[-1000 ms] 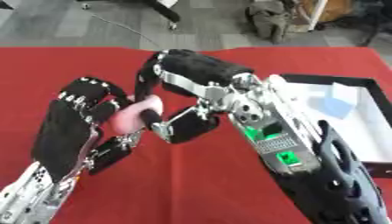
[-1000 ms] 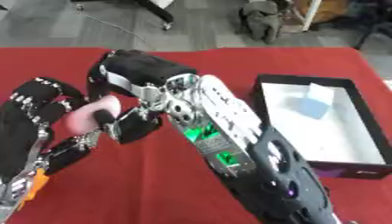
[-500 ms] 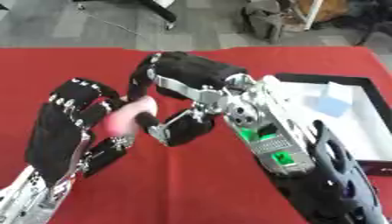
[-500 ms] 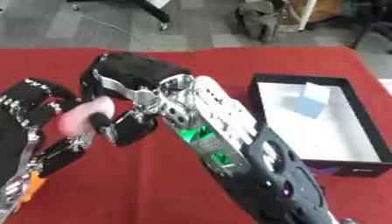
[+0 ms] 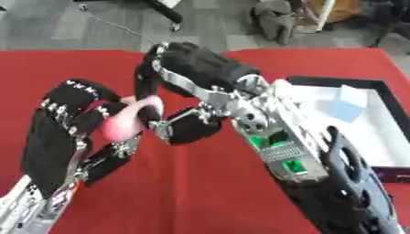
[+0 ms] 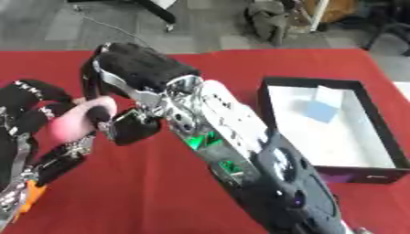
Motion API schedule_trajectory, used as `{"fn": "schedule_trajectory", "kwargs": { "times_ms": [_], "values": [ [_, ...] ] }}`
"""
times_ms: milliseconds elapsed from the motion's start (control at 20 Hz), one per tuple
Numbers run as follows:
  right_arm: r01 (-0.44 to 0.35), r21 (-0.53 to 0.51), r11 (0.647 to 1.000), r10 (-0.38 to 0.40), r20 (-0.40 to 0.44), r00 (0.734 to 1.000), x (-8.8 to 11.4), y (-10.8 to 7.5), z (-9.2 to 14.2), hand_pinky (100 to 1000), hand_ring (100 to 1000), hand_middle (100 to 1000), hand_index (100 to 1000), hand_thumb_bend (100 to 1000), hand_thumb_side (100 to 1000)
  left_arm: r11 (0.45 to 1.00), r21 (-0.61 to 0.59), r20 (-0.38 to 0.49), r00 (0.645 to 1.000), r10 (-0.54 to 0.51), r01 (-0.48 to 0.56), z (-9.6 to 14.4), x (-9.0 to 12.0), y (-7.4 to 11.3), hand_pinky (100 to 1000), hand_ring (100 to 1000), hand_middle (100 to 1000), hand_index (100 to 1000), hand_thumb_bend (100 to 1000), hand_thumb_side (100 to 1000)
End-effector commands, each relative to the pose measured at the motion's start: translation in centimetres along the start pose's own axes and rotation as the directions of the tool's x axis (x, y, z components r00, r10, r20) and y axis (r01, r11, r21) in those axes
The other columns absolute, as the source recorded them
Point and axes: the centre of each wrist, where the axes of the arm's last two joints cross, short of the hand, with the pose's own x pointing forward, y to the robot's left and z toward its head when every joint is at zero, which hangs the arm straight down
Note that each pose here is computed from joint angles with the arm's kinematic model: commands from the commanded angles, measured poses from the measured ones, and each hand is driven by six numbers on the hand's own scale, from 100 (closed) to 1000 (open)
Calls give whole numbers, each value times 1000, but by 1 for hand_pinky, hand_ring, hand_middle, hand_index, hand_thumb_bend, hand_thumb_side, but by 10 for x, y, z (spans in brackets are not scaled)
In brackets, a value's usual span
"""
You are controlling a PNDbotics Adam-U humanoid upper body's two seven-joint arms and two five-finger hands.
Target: Pick up the objects with one hand, pass them to the other hand, and then place them into the box on the other side of the table.
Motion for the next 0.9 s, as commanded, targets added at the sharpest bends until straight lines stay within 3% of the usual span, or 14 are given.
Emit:
{"fn": "schedule_trajectory", "kwargs": {
  "times_ms": [50,150,250,350,450,600,900],
  "values": [
    [-7,-33,999,7,3,1000,-2,-4,-1,718,652,438,460,100,100,999,33,5,1000,4,-4,-8,-2,6,590,541,502,570,100,109],
    [-2,-29,1000,3,6,1000,-2,-3,-1,712,645,434,457,100,100,1000,16,-11,1000,4,-3,-6,-3,5,607,557,518,593,100,100],
    [4,-26,1000,-3,10,1000,-2,-3,-2,710,643,429,453,100,100,1000,-9,-38,999,-3,3,-5,-4,4,663,620,586,686,362,142],
    [9,-28,1000,-9,15,1000,-2,-4,-1,711,644,426,451,100,100,998,-60,-76,997,-21,16,-1,-5,2,752,721,688,856,630,313],
    [14,-29,999,-13,19,1000,-2,-5,-1,711,644,425,450,100,100,992,-121,-122,992,-42,28,1,-6,0,794,757,726,909,758,384],
    [17,-30,999,-16,21,1000,-1,-7,0,710,645,424,449,100,100,984,-175,-194,978,-73,39,0,-7,0,823,771,738,929,854,455],
    [18,-54,998,-18,5,1000,-4,-11,2,706,644,419,446,100,100,985,-170,-360,928,-100,40,-2,-9,3,815,760,726,929,827,465]
  ]
}}
